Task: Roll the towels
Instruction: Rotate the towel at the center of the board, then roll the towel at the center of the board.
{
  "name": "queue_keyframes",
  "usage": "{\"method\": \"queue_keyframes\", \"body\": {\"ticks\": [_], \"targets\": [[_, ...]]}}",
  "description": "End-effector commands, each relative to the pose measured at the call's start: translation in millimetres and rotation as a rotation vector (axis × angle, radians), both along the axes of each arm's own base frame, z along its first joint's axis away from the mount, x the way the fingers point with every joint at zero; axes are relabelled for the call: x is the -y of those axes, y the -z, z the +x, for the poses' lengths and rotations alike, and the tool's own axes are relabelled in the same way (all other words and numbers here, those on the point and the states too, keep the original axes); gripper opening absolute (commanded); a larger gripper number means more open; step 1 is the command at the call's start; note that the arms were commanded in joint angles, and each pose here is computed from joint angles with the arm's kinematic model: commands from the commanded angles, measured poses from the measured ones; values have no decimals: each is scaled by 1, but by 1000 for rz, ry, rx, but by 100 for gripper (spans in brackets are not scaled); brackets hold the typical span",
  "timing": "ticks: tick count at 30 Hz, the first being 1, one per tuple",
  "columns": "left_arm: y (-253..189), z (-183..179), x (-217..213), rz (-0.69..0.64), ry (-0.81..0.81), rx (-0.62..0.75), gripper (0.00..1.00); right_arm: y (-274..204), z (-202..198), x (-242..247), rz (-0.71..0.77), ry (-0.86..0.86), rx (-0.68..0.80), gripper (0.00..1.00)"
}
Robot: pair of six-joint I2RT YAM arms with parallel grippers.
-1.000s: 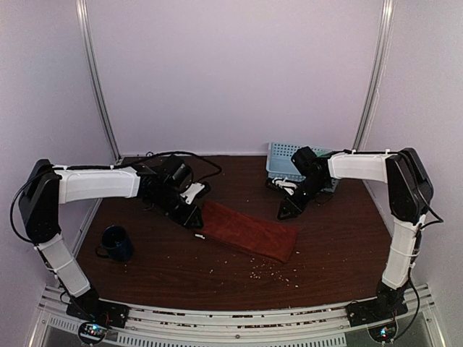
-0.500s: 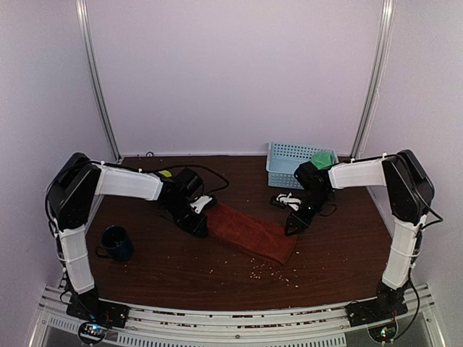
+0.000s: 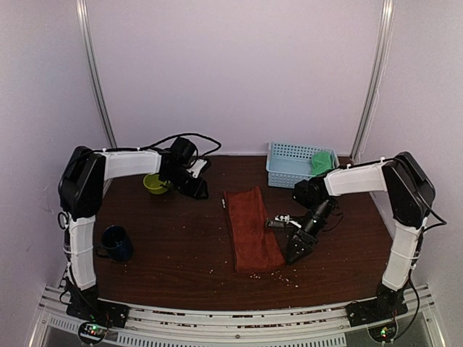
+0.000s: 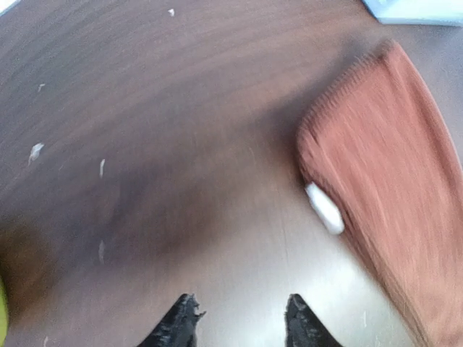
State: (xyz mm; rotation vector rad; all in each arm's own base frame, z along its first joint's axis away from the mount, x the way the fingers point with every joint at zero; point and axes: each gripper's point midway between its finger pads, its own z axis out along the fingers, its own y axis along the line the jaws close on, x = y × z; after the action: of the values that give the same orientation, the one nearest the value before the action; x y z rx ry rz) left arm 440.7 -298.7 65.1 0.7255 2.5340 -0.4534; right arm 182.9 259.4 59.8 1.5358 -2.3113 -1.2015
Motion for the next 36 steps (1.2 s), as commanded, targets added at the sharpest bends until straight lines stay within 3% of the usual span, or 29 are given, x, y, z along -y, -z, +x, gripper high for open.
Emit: {"method": "queue_keyframes", "body": {"ticks": [1, 5, 7, 8, 10, 13, 14, 16, 18, 21, 29, 36], "targets": [[-87, -49, 7, -42, 101, 217, 51, -29, 25, 17, 60, 83, 58, 100], [-136, -106, 30, -31, 263, 481, 66, -76, 77, 33, 54, 213, 314, 100], [-154, -122, 36, -34, 320, 556, 68, -108, 116, 47, -7, 325, 528, 100], [-167, -128, 41, -73, 350, 590, 74, -132, 141, 54, -25, 430, 656, 100], [-188, -129, 45, -152, 343, 665, 97, -182, 185, 83, -51, 663, 921, 100], [-178, -123, 64, -190, 379, 685, 94, -221, 207, 116, 53, 898, 1090, 100], [-173, -126, 77, -196, 419, 662, 87, -213, 200, 106, 130, 827, 1048, 100], [-161, -145, 104, -188, 533, 626, 71, -182, 183, 86, 165, 657, 938, 87], [-144, -183, 123, -154, 683, 616, 63, -162, 170, 72, 188, 592, 820, 77], [-114, -225, 135, -105, 817, 566, 61, -134, 145, 64, 229, 527, 729, 72], [-28, -280, 146, 32, 998, 368, 58, -106, 116, 61, 308, 488, 750, 66], [7, -267, 159, 185, 982, 382, 58, -94, 120, 60, 280, 479, 719, 65]]}}
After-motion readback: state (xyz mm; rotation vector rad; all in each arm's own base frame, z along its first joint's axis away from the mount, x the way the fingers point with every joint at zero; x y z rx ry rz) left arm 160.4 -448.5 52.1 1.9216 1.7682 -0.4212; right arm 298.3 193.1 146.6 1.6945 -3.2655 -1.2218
